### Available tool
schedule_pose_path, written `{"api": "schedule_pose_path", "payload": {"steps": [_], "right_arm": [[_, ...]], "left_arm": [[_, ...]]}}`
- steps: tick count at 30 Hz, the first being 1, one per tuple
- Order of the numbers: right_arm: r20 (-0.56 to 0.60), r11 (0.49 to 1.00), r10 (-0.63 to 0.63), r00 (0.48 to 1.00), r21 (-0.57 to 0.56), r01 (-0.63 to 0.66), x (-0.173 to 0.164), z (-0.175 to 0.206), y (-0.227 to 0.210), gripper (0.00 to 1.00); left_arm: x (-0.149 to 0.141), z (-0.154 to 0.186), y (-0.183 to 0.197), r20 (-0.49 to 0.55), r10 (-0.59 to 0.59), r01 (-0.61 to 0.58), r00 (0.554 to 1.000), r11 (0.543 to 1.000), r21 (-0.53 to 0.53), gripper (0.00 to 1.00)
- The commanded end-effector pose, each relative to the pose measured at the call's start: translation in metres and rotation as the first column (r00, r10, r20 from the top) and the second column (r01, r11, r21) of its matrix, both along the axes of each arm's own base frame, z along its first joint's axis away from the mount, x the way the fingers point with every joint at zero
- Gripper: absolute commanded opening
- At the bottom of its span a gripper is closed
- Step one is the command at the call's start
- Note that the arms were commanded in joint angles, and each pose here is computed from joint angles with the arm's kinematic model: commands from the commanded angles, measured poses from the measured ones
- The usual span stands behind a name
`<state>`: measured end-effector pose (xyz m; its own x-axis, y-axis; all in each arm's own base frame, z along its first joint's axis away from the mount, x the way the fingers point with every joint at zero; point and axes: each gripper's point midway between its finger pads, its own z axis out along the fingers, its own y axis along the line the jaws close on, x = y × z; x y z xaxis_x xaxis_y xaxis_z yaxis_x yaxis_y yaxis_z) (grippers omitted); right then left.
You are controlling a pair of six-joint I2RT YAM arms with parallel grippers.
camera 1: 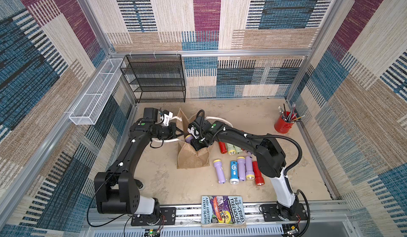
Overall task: Put the flashlights into the tote bags
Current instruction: Place the flashlight in the canvas bag.
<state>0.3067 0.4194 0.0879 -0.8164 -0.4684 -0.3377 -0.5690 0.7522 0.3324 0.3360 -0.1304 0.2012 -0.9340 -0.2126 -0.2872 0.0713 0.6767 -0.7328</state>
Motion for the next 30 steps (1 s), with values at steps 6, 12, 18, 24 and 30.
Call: {"api": "schedule_pose_path", "payload": {"steps": [6, 12, 18, 24, 30], "right_arm": [[-0.056, 0.997, 0.003, 0.998, -0.073, -0.007, -0.011, -0.024, -0.013, 0.44], [-0.060, 0.997, 0.015, 0.998, -0.068, -0.019, -0.012, -0.023, -0.012, 0.49], [-0.042, 0.997, 0.021, 0.999, -0.067, -0.024, -0.009, -0.014, -0.012, 0.60], [-0.027, 0.999, 0.039, 0.999, -0.020, -0.039, -0.007, 0.008, -0.004, 0.67], [0.056, 0.999, 0.037, 0.998, -0.020, -0.036, 0.007, 0.037, -0.002, 0.71]], "left_arm": [[-0.001, 0.004, -0.002, 0.010, -0.009, 0.010, 1.000, 1.000, -0.016, 0.00], [-0.002, 0.003, -0.002, 0.006, -0.012, 0.012, 1.000, 1.000, -0.020, 0.00], [-0.002, 0.002, -0.003, 0.001, -0.014, 0.014, 1.000, 1.000, -0.024, 0.01], [-0.002, 0.002, -0.003, 0.001, -0.017, 0.017, 1.000, 0.999, -0.027, 0.01], [-0.003, 0.003, -0.005, -0.002, -0.024, 0.024, 1.000, 0.999, -0.038, 0.01]]}}
